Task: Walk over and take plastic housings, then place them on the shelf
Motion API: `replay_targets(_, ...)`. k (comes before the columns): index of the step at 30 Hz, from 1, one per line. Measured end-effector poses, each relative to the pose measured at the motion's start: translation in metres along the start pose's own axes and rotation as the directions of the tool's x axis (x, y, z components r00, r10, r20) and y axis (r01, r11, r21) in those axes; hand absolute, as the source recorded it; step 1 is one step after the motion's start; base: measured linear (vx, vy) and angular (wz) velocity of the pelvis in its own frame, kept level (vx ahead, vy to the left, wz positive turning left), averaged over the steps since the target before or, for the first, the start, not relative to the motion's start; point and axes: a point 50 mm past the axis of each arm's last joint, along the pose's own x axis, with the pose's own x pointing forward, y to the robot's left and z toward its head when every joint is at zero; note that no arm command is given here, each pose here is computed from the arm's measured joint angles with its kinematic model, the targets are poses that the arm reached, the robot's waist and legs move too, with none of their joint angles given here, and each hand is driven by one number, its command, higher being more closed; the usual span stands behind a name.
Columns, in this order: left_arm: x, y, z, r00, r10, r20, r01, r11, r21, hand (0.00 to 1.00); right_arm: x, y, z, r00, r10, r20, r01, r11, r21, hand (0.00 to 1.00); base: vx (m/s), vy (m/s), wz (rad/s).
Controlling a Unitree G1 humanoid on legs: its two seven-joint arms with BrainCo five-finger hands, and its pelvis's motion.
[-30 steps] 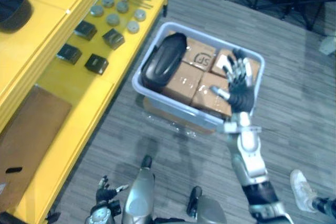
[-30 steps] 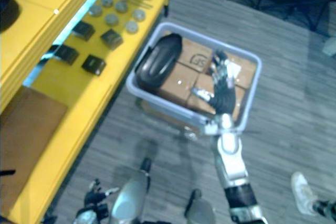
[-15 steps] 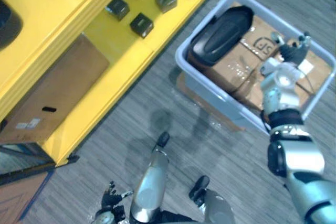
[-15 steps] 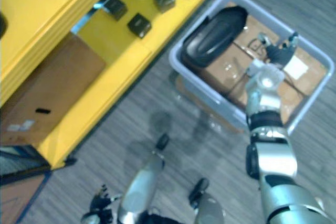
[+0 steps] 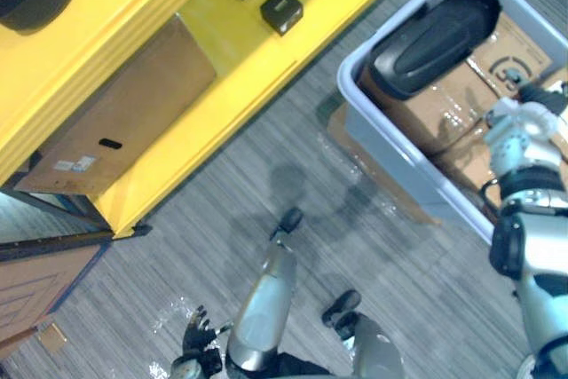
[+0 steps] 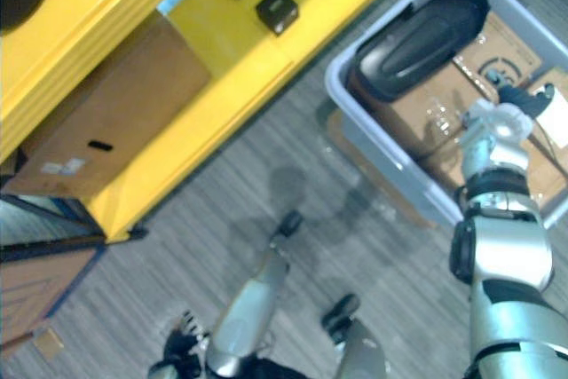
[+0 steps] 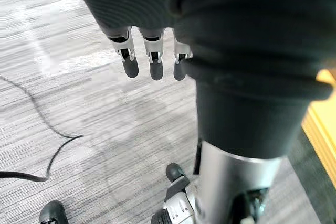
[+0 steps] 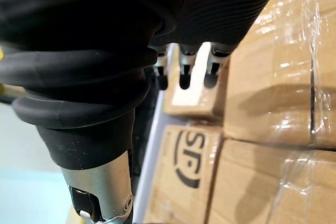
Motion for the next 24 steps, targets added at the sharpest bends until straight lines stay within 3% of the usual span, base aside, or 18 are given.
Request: replay_targets(24, 0.001, -0.020, -0.008, 0.995, -0.096, -0.029, 0.096, 0.995, 0.010, 0.00, -0.015, 0.032, 0.042, 0.984, 0.067, 0.167, -0.052, 0.995, -0.089, 0.00, -0.02, -0.022, 0.06)
